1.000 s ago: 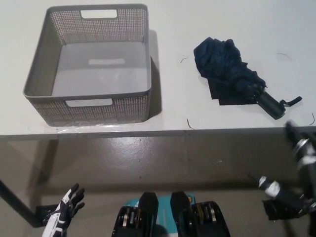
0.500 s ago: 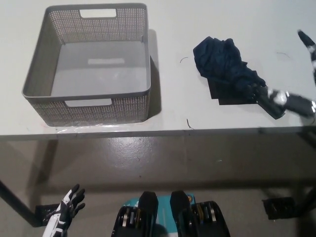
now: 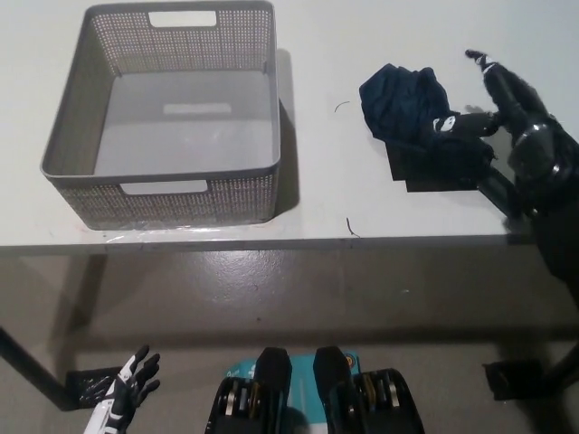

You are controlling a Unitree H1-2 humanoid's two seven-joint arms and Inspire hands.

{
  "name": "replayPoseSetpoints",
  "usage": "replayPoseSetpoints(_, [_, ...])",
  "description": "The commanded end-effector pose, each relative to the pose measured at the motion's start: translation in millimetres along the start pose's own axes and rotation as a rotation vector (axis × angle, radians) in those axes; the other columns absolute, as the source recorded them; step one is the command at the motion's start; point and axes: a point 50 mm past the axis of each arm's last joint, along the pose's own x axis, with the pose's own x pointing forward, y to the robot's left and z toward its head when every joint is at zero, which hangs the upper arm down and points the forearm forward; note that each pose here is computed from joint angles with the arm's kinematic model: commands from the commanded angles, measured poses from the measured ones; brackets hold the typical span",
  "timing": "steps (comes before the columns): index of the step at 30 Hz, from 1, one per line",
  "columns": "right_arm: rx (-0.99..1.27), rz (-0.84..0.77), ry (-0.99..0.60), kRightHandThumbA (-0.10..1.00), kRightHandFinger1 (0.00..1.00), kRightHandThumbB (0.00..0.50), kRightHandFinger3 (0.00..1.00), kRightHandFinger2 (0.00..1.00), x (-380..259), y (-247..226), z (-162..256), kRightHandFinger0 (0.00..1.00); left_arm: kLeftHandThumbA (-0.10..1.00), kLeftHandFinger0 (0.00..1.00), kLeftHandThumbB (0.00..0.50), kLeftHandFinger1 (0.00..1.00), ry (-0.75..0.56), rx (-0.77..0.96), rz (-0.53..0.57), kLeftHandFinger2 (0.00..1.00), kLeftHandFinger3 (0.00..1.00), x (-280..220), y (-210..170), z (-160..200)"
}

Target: Use the right hand to pick up a umbrella on the right side and place it into a container on the lft side

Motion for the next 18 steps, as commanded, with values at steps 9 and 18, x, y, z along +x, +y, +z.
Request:
replayPoseSetpoints(9, [-0.124, 0.076, 0.112, 0.99, 1.0, 0.478, 1.0, 1.0, 26.4, 20.2, 31.5, 1.0, 1.0, 1.0, 0.03, 1.0, -0.077, 0.003, -0.051, 1.0, 1.0, -2.3, -3.0, 11.7])
replayPoseSetpoints(18, [-0.184, 0.189, 0.221, 0.76, 1.0, 0.43, 1.0, 1.0, 11.2, 84.0, -9.8, 1.0, 1.0, 1.0, 0.033, 1.0, -0.079, 0.009, -0.073, 1.0, 1.0, -1.9, -4.1, 13.0])
